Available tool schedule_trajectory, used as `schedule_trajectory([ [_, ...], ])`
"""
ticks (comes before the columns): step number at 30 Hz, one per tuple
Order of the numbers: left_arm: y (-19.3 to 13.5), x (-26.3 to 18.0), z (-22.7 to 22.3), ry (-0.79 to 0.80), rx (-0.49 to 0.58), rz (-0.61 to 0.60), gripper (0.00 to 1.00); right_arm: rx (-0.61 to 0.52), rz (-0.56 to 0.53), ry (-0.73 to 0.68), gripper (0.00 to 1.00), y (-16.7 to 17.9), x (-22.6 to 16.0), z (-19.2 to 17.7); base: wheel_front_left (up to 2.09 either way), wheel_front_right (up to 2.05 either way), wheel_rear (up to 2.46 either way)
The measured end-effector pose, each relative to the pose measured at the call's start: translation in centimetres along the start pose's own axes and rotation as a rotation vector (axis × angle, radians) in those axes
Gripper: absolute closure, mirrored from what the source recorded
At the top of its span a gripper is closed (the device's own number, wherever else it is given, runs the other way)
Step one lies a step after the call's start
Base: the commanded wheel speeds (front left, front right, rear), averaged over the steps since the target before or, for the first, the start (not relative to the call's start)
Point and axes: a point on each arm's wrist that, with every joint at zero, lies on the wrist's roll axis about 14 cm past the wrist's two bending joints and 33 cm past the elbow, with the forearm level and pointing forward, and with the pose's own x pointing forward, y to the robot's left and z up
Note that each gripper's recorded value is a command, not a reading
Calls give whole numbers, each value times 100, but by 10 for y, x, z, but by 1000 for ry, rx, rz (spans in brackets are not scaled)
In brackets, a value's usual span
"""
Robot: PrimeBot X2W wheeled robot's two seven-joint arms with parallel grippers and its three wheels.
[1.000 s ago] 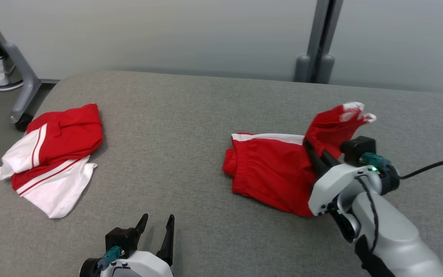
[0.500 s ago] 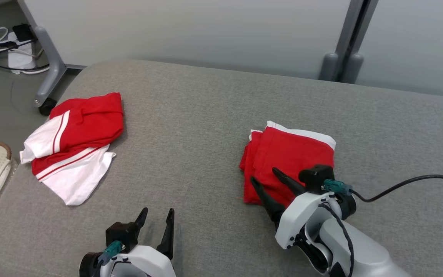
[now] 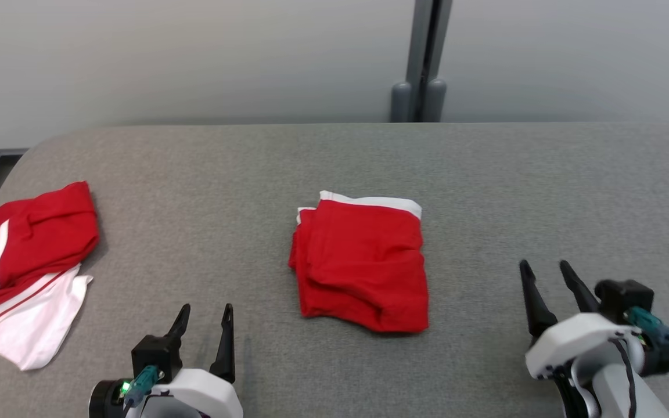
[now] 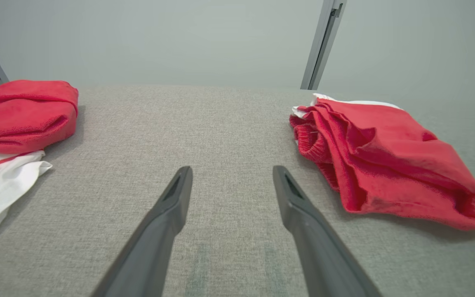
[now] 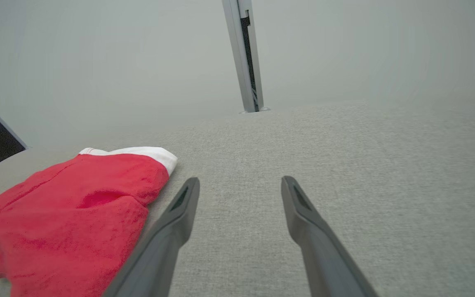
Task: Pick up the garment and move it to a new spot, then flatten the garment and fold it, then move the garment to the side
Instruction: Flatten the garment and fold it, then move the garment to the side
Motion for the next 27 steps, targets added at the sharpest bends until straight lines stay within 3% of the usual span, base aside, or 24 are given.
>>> schedule_trajectory([
  [8,-6,-6,1,-14,39,-21,0,-64,-166,-36,0,-51,-52,-1,0,0,0],
  [18,12,-30,-5,-17,60,40,0,-59,-144,-60,0,-38,-82,-4,0,0,0],
  [27,25,-51,-9,-22,66,75,0,-38,-113,-65,0,-26,-87,-6,0,0,0],
])
